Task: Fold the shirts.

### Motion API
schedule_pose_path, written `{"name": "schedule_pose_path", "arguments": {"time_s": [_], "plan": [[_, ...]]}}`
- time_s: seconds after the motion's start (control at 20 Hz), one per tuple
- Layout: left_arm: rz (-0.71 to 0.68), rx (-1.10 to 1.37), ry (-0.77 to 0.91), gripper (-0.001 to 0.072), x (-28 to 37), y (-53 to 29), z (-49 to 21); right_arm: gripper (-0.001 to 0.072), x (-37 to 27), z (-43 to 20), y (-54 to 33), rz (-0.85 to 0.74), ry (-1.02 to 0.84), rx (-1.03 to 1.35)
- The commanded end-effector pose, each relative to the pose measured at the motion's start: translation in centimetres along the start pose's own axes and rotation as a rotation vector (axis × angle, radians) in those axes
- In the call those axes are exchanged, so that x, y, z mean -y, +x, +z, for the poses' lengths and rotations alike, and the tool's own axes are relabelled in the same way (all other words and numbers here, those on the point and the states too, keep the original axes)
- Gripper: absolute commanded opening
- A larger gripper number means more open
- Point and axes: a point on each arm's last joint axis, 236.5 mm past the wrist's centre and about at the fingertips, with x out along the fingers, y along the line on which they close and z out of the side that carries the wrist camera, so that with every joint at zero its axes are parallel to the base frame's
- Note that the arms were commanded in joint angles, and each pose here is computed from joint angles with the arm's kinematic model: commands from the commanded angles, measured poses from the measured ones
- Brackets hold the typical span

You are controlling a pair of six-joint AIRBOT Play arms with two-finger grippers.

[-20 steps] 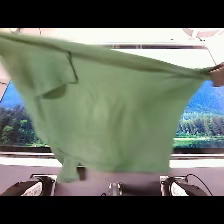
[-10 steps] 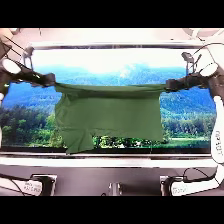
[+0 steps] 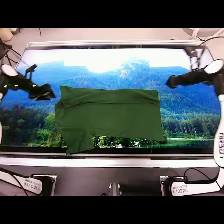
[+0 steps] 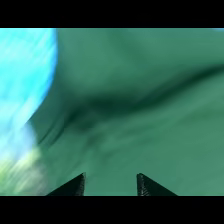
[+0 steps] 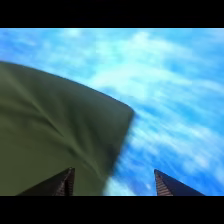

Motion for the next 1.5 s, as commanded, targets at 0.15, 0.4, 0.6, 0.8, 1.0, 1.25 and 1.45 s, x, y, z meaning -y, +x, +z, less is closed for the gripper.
{"name": "schedule_pose_path", "arguments": {"time_s": [0.15, 0.4, 0.6, 0.8, 1.0, 1.25, 1.45], "plan": [[-0.109, -0.237, -0.116, 0.0397, -3.1, 3.9, -12.8, 0.0522, -1.0, -18.7, -5.0, 0.166, 0.056, -0.628], [-0.206, -0.192, -0.176, 0.0531, -2.0, 8.7, -15.0, 0.0522, -5.4, -22.8, -3.9, 0.295, 0.12, -0.665], [-0.185, -0.16, -0.153, 0.0511, -1.6, 9.3, -14.2, 0.0523, -4.8, -22.7, -4.0, 0.262, 0.105, -0.652], [-0.163, -0.124, -0.14, 0.0065, -1.3, 9.8, -13.3, 0.0529, -6.3, -24.9, -2.8, 0.293, 0.135, -0.653], [-0.164, -0.121, -0.134, 0.0032, -1.3, 9.7, -13.3, 0.0565, -8.2, -27.8, -0.3, 0.311, 0.211, -0.621], [-0.169, -0.126, -0.124, 0.0032, -1.1, 9.5, -13.4, 0.0561, -10.8, -28.0, 2.4, 0.36, 0.362, -0.517], [-0.168, -0.114, -0.118, 0.0032, -0.9, 9.1, -13.2, 0.0523, -10.1, -28.5, 3.6, 0.301, 0.421, -0.493]]}}
